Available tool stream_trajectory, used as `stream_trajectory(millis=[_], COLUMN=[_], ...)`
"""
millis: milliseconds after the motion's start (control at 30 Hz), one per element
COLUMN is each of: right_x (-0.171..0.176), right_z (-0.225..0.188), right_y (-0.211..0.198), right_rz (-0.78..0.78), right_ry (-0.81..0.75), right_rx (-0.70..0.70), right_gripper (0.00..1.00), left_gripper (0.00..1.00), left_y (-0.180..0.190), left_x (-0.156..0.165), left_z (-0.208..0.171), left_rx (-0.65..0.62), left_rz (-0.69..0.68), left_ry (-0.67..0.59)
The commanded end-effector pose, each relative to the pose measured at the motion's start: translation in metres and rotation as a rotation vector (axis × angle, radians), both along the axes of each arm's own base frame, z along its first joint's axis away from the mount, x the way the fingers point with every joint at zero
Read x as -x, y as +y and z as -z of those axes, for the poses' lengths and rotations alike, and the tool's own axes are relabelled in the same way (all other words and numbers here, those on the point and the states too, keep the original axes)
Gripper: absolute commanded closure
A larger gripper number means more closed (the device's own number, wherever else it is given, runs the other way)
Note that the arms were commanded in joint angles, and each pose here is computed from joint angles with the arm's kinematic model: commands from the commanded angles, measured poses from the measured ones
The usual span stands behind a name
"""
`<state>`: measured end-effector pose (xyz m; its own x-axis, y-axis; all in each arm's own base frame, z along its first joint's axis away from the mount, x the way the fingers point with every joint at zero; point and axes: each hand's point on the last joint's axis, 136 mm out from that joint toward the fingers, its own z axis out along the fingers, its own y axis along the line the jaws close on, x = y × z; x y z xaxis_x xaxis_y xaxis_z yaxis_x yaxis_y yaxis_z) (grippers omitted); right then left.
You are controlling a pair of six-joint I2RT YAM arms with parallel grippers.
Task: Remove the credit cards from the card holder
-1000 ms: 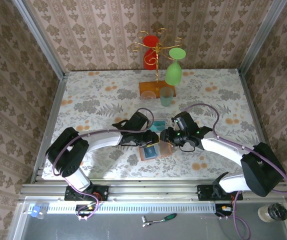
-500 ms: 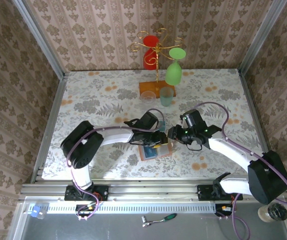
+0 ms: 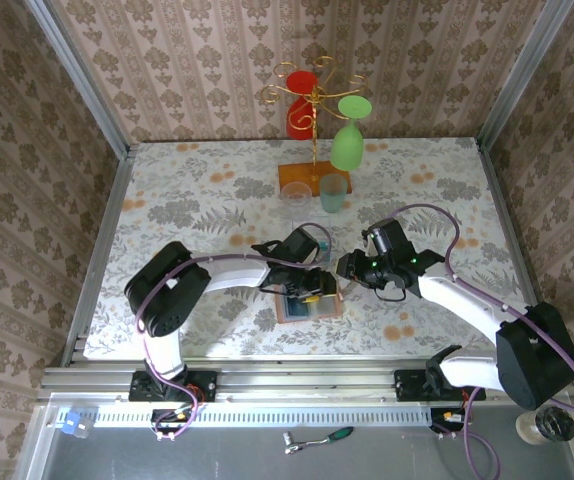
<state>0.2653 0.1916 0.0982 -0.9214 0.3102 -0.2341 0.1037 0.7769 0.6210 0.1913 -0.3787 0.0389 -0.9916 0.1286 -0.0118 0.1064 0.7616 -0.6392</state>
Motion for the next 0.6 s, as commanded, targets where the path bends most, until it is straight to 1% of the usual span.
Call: stream_trajectory(millis=[0,200,333,567], right_x=[0.000,0.000,0.002,0.007], right_z=[0.002,-0.001,-0.002,-0.004], right_y=[-0.005,-0.003,0.001,0.016], right_rz=[0.009,0.005,-0.012,-0.062], right_ry=[-0.003,-0.002,0.010,0.024], right_rx=[0.024,0.014,-0.004,-0.019], right_gripper=[0.65,0.65,0.65,0.65], left_gripper=[0.50,0.50,0.51,0.56], left_y=[0.013,0.011,0.016,0.053], left_x=[0.015,0.010,0.002,-0.012], left_z=[-0.003,-0.020,-0.033,-0.045], left_rx=[-0.042,-0.020,-0.008,-0.019], left_rz=[0.056,0.067,0.044,-0.054], left_ry=[0.008,-0.028,-0.073,-0.127])
